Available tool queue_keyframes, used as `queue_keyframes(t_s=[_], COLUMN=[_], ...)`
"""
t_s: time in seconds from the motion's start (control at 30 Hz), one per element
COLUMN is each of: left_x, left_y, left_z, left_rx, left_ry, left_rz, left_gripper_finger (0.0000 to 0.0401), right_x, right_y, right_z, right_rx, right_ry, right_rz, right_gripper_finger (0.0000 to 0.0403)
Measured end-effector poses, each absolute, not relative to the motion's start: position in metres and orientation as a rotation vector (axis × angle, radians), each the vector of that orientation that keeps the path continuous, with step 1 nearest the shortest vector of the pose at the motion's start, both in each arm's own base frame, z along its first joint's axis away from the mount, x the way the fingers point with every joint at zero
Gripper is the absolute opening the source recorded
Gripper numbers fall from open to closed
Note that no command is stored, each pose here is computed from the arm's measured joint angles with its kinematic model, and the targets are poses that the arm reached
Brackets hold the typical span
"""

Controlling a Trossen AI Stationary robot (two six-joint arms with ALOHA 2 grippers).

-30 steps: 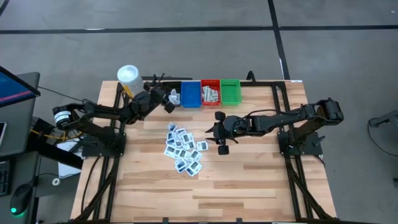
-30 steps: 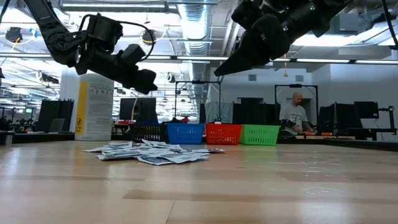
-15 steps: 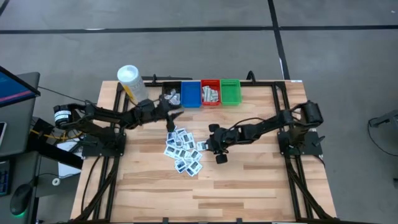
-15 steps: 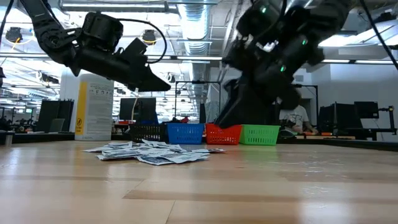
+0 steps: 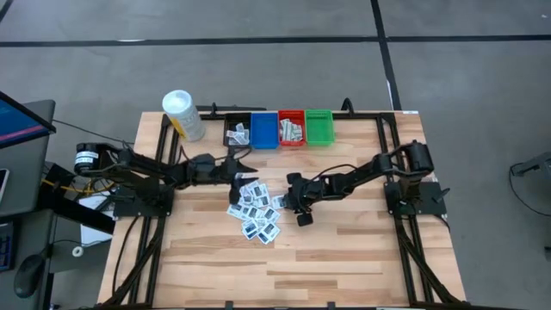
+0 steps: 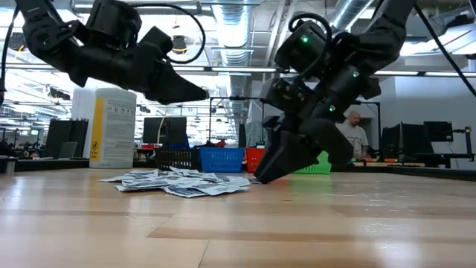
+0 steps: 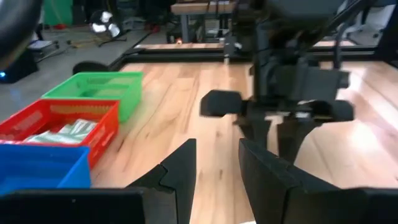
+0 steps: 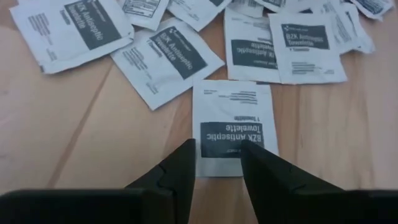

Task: Pick & Place First Aid Supplies
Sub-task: Put the gray towelette pack into the blue bin

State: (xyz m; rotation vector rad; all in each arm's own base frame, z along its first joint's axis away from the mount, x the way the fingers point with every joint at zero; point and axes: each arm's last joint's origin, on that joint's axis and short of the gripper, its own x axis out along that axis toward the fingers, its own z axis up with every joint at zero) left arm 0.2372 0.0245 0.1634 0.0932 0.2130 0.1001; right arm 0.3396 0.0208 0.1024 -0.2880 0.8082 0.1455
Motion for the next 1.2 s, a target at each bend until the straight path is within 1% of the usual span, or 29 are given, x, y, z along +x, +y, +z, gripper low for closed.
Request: queue_keyframes(t_s=[0.2, 0.33, 0.43, 0.67, 0.7, 1.07, 1.2], left_x=[0.238, 0.238, 0.238, 0.238, 0.238, 0.238, 0.238], left_y=[0.017, 0.017, 0.017, 0.017, 0.017, 0.017, 0.017], left_z=[0.165, 0.165, 0.165, 0.165, 0.165, 0.165, 0.165], left_rx=[0.097, 0.097, 0.098, 0.099, 0.099, 0.101, 0.095], left_ry=[0.199, 0.199, 0.197, 0.193, 0.194, 0.193, 0.192], left_rz=[0.072, 0.068, 0.068, 0.068, 0.068, 0.068, 0.068], left_gripper_finger=[0.0121, 0.0121, 0.0121, 0.0121, 0.0121, 0.0121, 0.0121], right_x=[0.341, 0.34, 0.339, 0.337, 0.337, 0.34, 0.339], right_y=[0.013, 0.009, 0.005, 0.003, 0.003, 0.004, 0.007], right_z=[0.086, 0.077, 0.076, 0.078, 0.078, 0.08, 0.089], right_rx=[-0.284, -0.244, -0.196, -0.179, -0.178, -0.181, -0.203], right_ry=[0.857, 0.896, 0.912, 0.922, 0.922, 0.927, 0.913], right_rz=[0.14, 0.156, 0.152, 0.16, 0.159, 0.16, 0.164], right_gripper_finger=[0.0122, 0.0111, 0.009, 0.0012, 0.0007, 0.0003, 0.0002])
